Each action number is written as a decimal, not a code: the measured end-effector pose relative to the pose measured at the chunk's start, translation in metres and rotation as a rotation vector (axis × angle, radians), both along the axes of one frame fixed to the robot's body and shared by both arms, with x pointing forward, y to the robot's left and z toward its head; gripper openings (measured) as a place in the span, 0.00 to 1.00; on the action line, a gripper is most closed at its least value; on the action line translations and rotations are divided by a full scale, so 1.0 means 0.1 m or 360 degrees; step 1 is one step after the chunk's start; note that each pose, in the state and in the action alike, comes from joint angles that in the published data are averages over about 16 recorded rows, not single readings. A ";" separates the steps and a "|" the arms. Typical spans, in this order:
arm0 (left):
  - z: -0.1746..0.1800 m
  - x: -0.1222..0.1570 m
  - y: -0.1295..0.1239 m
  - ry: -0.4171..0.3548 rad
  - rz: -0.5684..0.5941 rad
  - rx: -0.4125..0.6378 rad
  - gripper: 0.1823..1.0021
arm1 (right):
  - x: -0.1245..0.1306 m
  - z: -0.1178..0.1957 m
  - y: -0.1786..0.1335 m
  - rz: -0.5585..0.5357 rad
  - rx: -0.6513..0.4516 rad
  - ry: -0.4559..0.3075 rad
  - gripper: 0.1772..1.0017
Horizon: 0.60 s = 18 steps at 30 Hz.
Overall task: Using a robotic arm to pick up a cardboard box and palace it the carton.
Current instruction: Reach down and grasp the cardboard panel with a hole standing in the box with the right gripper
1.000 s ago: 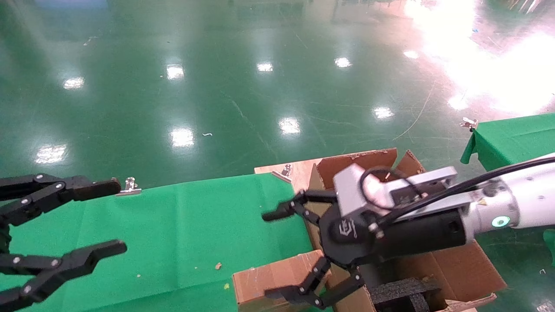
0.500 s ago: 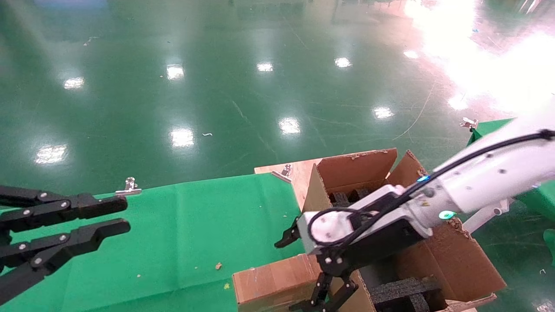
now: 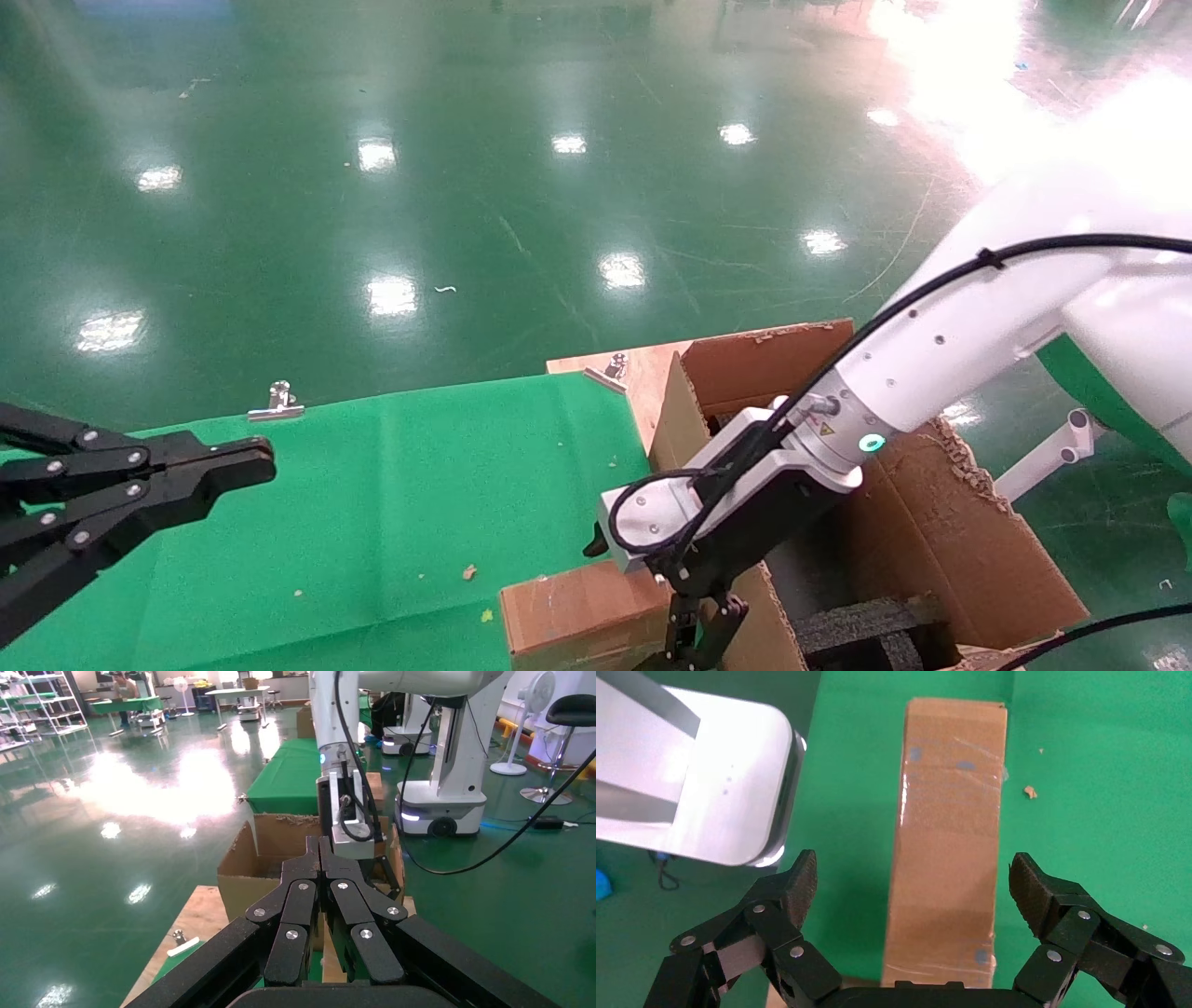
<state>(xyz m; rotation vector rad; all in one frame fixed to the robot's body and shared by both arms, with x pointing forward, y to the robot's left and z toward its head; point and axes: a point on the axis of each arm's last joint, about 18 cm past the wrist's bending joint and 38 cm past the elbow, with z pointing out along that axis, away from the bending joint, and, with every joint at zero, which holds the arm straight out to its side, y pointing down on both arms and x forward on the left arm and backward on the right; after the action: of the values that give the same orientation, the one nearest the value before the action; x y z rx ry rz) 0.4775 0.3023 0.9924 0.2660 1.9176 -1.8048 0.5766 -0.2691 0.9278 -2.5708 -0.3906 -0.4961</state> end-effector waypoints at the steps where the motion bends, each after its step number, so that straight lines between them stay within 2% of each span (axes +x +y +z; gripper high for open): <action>1: 0.00 0.00 0.00 0.0000 0.0000 0.0000 0.02 | 0.01 0.00 0.01 0.0006 -0.0015 -0.0002 1.00; 7: 0.00 0.00 0.00 0.0000 0.0000 0.0000 0.01 | 0.08 -0.02 0.02 0.0033 -0.0090 -0.0014 1.00; 18: 0.00 0.00 0.00 0.0000 0.0001 0.0000 0.07 | 0.11 -0.03 0.02 0.0050 -0.0147 -0.0027 0.99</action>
<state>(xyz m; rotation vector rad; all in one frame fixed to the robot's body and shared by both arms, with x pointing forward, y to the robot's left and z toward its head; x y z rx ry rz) 0.4776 0.3024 0.9923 0.2652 1.9177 -1.8043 0.5878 -0.2672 0.9253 -2.6462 -0.4694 -0.4993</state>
